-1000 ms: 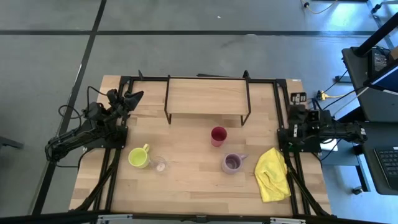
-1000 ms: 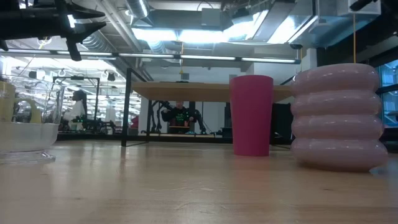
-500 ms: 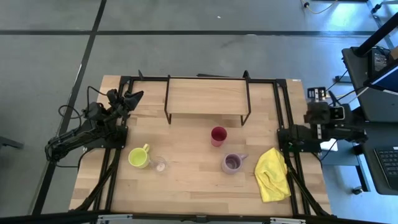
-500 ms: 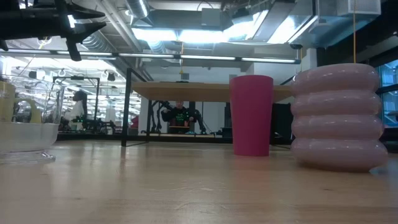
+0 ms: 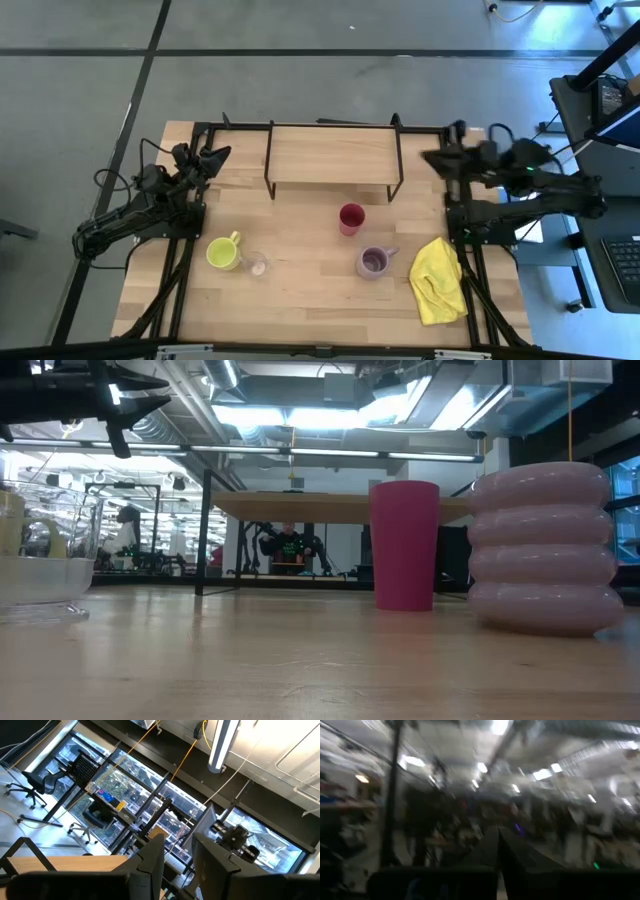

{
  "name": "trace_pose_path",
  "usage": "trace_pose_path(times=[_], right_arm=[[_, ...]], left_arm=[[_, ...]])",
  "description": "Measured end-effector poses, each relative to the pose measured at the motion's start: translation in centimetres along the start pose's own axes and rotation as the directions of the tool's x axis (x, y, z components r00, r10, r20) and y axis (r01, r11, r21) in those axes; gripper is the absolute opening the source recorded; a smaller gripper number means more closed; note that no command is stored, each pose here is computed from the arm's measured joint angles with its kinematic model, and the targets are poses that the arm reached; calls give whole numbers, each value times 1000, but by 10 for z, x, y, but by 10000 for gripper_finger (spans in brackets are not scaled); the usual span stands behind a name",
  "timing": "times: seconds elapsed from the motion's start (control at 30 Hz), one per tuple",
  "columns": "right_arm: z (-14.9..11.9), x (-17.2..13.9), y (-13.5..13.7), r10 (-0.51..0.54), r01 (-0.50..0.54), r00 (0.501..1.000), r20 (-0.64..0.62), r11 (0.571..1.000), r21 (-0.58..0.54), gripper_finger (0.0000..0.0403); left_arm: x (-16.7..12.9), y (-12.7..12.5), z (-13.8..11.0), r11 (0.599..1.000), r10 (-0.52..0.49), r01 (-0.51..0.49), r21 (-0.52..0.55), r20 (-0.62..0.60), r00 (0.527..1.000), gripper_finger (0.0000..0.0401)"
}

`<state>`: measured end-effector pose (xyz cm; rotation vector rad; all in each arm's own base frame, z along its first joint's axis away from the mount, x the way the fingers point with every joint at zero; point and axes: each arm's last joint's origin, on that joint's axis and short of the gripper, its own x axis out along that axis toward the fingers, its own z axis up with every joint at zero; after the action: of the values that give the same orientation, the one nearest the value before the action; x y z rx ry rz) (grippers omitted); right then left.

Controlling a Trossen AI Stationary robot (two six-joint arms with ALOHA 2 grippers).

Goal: Stack small to large cups/mugs on shelf
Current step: Put the pink cup on the shelf

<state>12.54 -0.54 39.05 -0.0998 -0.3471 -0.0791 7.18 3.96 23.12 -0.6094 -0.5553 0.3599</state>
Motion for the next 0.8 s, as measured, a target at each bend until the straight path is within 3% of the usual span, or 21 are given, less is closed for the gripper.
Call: trace_pose_path(times=[0.13, 0.37, 0.47, 0.6, 0.7, 0.8], right_arm=[[6, 29, -2, -56, 53, 989, -137, 998, -31, 14], [55, 68, -6, -69, 58, 996, -64, 986, -158, 14], [71, 77, -9, -147, 133, 987, -62, 972, -193, 14], [67, 83, -19, -310, 289, 910, -276, 950, -115, 14], [58, 87, -27, -349, 351, 837, -422, 933, -77, 14], [50, 93, -30, -362, 369, 807, -466, 926, -79, 14]], left_arm=[[0, 0, 0, 1000, 0, 0, 0, 0, 1000, 94], [0, 0, 0, 1000, 0, 0, -1, 0, 1000, 94], [0, 0, 0, 1000, 0, 0, 0, 0, 1000, 94], [0, 0, 0, 1000, -5, 5, 0, -4, 1000, 94], [0, 0, 0, 1000, -6, 6, 0, -5, 1000, 94], [0, 0, 0, 1000, -6, 6, 29, -5, 1000, 94]])
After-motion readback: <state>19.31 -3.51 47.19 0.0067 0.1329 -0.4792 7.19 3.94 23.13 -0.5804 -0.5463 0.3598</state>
